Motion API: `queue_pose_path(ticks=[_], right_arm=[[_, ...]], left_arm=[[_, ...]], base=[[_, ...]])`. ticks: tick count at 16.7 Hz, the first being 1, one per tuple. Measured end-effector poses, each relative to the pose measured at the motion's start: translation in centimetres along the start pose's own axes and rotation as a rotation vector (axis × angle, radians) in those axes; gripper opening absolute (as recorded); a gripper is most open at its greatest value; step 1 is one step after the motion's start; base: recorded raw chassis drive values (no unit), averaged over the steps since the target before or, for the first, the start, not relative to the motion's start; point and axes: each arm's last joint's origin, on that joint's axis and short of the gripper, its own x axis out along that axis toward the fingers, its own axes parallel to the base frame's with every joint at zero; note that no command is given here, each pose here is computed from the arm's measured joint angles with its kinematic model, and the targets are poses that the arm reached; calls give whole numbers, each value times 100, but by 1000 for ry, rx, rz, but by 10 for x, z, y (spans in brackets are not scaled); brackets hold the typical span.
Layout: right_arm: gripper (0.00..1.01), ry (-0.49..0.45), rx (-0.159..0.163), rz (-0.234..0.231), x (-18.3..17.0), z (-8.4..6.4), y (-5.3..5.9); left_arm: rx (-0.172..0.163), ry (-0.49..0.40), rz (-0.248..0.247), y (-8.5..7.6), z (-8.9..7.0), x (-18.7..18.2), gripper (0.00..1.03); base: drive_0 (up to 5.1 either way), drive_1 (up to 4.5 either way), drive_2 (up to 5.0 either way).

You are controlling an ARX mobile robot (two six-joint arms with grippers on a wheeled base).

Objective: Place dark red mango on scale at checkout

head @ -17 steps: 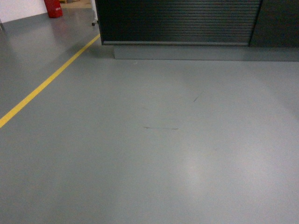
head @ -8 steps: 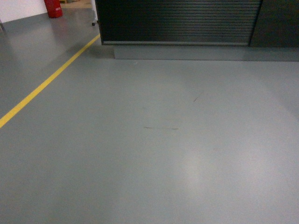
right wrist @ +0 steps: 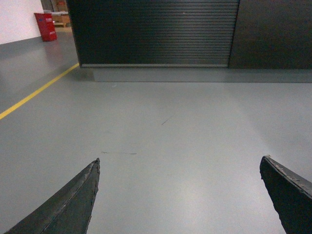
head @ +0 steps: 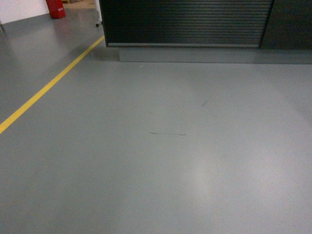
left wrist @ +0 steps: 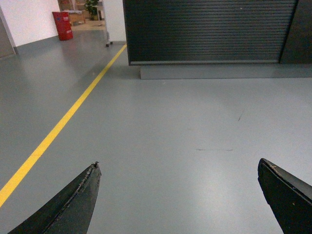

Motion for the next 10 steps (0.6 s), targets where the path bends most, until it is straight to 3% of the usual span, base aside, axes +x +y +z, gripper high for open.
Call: queue_pose_path(ticks=[10], right_arm=[[98,0,0,0,0,0,0]], left_arm=[[0,0,0,0,0,0,98]], base=[[0,0,0]])
